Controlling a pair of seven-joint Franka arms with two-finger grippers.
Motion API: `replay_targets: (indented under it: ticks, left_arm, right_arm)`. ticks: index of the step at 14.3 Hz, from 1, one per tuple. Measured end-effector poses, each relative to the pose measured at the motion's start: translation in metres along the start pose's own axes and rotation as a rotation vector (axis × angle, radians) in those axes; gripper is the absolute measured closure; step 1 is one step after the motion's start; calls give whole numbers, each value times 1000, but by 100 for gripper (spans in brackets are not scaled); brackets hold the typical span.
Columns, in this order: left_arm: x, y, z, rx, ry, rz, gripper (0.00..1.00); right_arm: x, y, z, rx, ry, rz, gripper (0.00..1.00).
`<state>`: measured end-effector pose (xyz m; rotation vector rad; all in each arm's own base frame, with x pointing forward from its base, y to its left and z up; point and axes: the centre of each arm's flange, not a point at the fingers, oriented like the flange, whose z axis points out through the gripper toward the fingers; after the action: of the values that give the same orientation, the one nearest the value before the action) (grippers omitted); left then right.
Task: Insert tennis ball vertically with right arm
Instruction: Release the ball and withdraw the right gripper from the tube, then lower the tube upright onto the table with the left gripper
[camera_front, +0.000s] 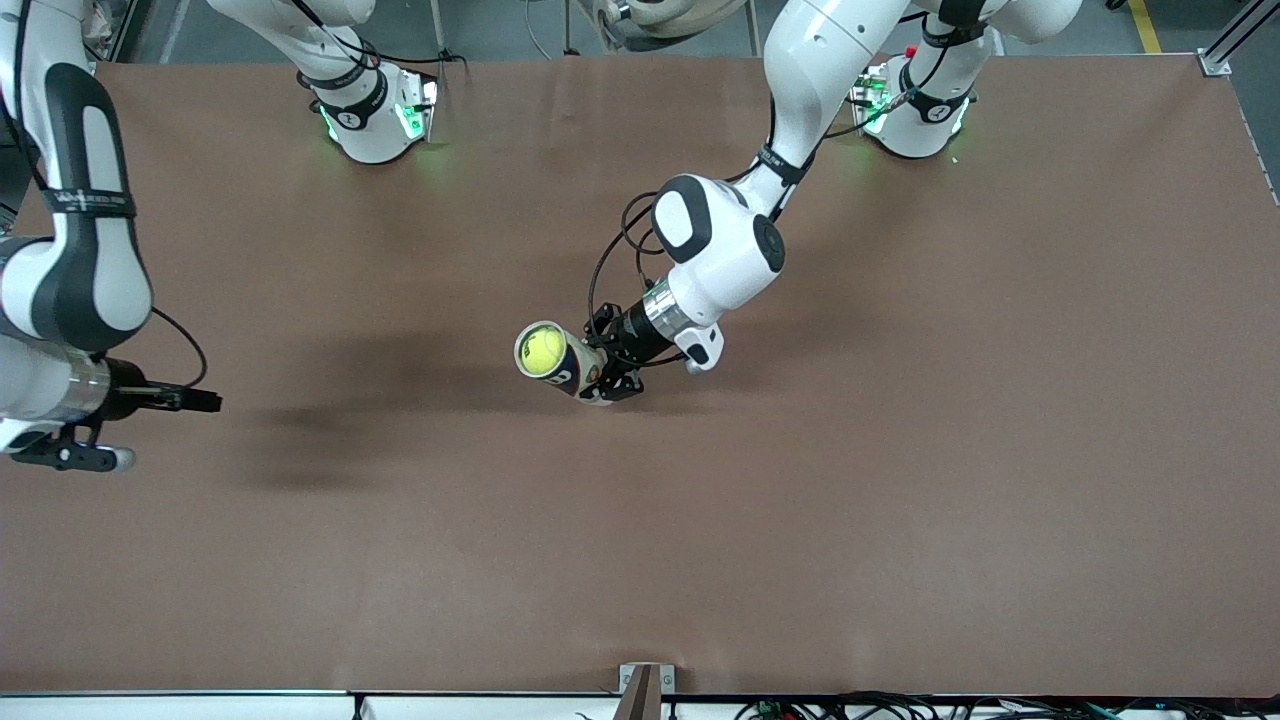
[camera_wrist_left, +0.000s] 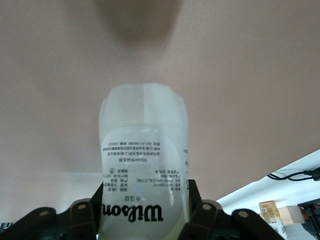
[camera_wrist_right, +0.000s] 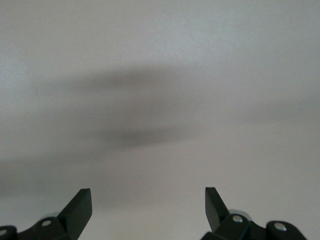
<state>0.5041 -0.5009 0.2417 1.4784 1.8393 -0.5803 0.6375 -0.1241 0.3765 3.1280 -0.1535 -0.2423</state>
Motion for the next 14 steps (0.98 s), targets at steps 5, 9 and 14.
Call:
replay_targets:
  ticks: [5,9,14]
  left_arm:
    - [32,-14,17,22,-152,91,33]
    - [41,3,15,44,-226,86,31]
    - [56,15,18,62,-300,115,29]
  right_arm:
    - [-17,-3,-89,-3,26,-30,0]
    - [-41,-24,-168,0,13,-30,0]
    - [-33,-31,-155,-4,-8,-34,0]
